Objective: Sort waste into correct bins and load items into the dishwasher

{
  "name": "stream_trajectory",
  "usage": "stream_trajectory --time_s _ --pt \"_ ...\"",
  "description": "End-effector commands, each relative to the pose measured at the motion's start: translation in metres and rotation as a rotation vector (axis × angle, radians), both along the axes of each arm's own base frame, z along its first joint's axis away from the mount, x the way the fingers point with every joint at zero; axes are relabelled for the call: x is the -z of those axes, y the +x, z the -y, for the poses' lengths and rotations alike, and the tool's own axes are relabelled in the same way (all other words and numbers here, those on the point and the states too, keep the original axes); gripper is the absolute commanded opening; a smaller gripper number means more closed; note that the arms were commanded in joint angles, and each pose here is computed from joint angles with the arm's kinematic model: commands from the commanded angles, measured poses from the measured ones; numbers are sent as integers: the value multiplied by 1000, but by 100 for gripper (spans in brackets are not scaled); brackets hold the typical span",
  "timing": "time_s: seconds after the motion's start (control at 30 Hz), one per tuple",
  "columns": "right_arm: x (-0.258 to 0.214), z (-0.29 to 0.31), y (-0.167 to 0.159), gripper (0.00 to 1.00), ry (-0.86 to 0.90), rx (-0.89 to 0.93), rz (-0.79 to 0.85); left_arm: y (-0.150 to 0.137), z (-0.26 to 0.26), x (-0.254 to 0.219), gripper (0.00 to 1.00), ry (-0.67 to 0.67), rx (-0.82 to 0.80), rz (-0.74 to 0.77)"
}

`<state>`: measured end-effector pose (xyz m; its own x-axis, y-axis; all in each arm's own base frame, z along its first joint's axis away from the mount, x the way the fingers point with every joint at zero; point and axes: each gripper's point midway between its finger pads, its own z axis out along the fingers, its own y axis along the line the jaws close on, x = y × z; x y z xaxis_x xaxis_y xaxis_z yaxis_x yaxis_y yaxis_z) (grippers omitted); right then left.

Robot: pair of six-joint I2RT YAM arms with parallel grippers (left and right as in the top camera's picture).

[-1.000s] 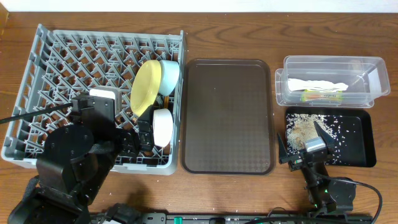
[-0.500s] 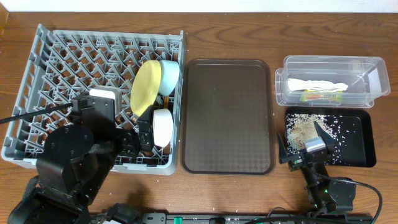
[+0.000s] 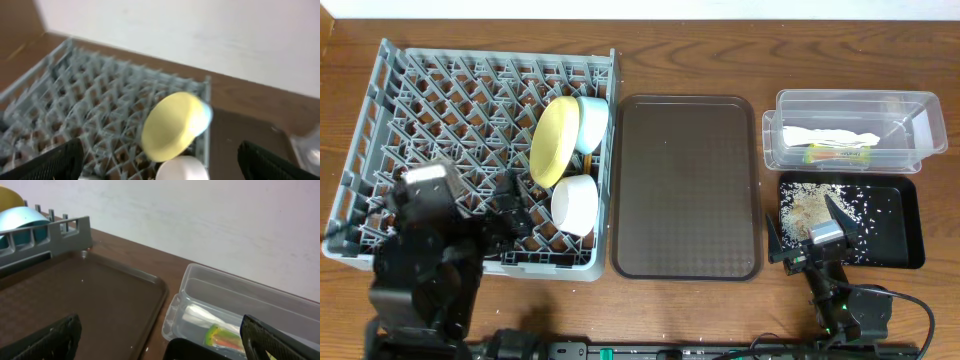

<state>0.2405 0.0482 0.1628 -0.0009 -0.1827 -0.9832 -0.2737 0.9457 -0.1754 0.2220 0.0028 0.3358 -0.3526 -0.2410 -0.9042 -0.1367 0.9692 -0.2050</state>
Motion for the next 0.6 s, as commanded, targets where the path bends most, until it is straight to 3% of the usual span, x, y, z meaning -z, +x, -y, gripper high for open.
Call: stream_trajectory --time_s 0.0,0.27,0.57 --pt "0 0 0 99 9 1 -1 -5 -15 27 100 -70 -95 34" --pt "0 0 0 99 9 1 -1 -16 -24 69 100 -82 -129 254" --pt "0 0 0 99 9 1 -1 -3 -23 109 100 -67 -115 340"
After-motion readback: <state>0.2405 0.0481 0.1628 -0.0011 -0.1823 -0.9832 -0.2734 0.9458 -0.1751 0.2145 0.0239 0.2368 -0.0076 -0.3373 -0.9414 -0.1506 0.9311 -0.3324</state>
